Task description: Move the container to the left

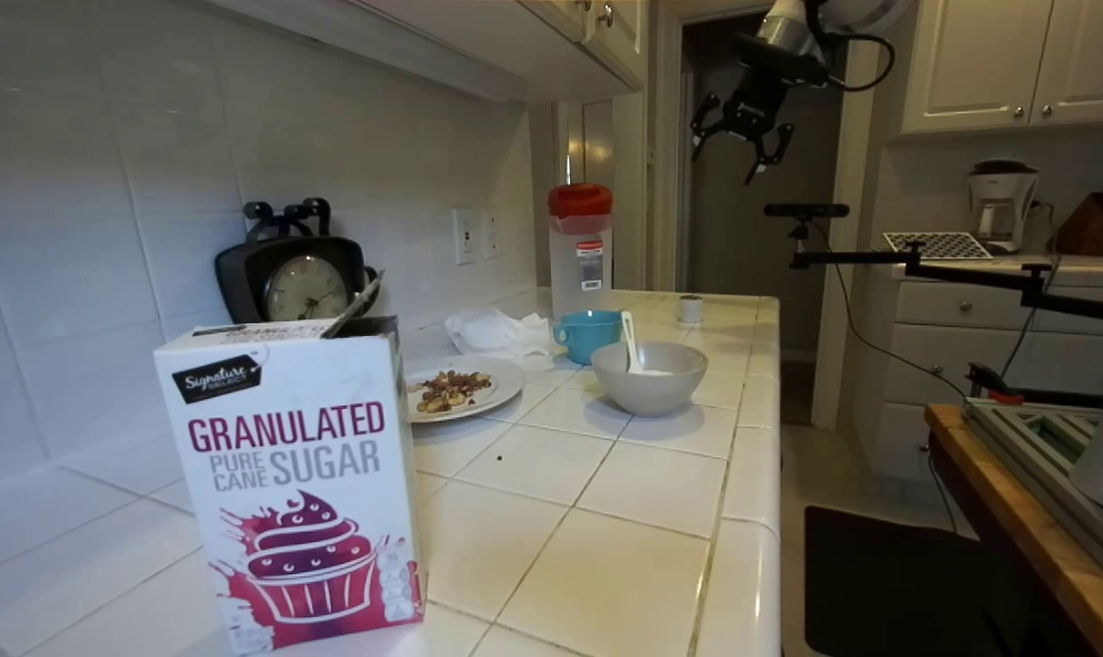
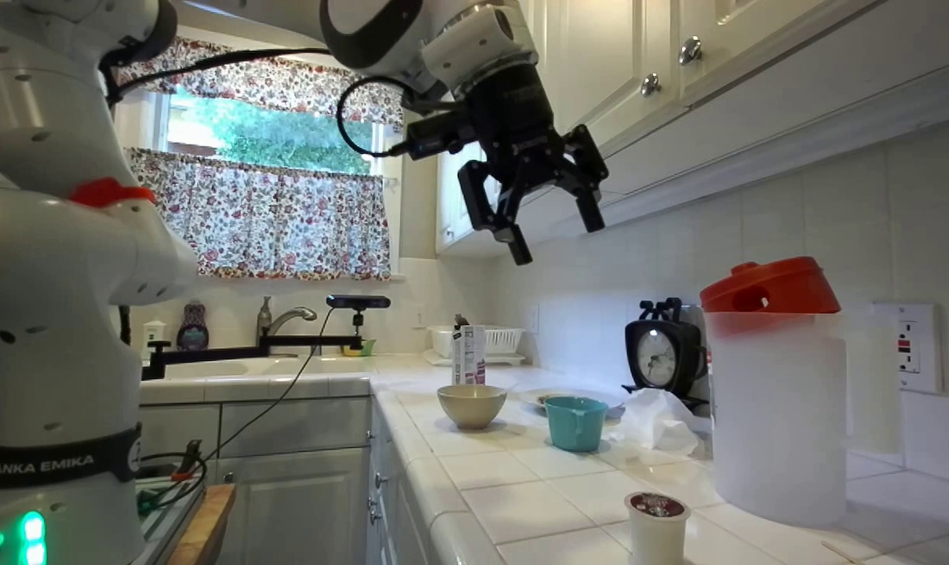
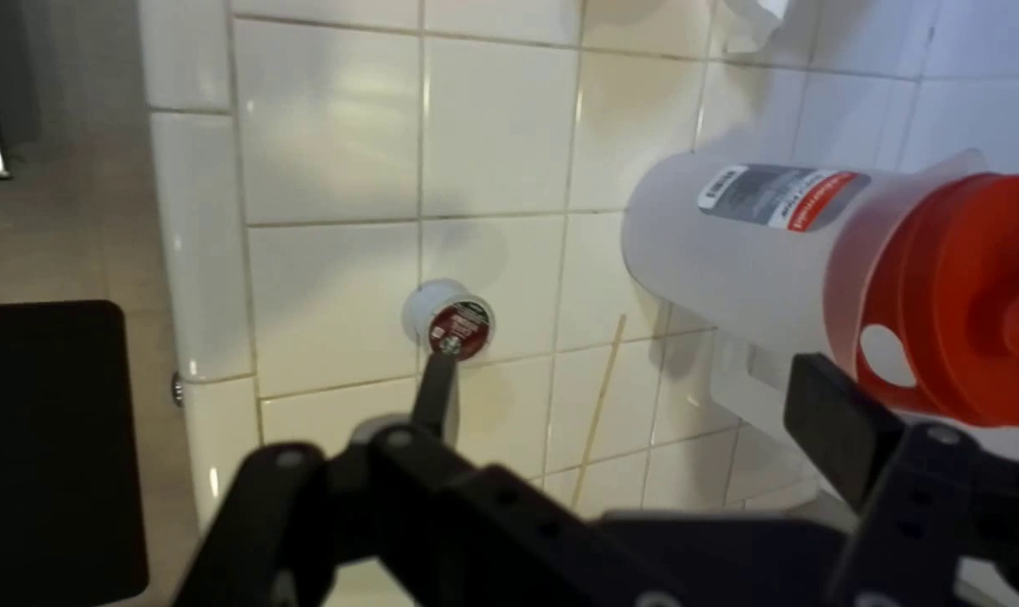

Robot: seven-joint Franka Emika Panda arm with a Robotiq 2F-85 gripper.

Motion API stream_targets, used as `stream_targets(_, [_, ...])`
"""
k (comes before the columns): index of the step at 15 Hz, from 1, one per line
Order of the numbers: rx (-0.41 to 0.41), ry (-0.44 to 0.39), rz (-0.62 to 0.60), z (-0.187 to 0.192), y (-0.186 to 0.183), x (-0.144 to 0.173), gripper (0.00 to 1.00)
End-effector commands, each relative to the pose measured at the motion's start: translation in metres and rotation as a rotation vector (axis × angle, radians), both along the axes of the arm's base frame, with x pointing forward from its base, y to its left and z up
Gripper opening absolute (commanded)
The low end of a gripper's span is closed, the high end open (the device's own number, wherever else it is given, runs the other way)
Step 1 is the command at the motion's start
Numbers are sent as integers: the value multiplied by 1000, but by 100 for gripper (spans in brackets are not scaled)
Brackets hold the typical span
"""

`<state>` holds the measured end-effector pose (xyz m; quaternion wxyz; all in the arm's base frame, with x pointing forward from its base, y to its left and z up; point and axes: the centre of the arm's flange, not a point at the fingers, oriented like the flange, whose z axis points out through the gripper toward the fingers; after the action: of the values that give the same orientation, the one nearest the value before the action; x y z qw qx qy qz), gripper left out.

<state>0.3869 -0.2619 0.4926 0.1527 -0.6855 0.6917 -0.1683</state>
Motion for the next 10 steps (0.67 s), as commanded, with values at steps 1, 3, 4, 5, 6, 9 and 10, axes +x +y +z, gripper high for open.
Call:
stream_targets(1, [24,-97,-118,-14,-35,40,100])
stream_targets(3, [26,-118,-199,-23,-65,61,100])
stream_targets(4, [25,-119,-230,-24,-79,68,100])
stream_targets(5, [24,-121,-257,-30,-94,80,100])
stream_targets(6, [31,-119,-271,-35,-105,90,100])
stream_targets(9, [42,-128,-276,-44,-125,121,100])
stream_targets(10, [46,-136,-273,-46,-126,131,100])
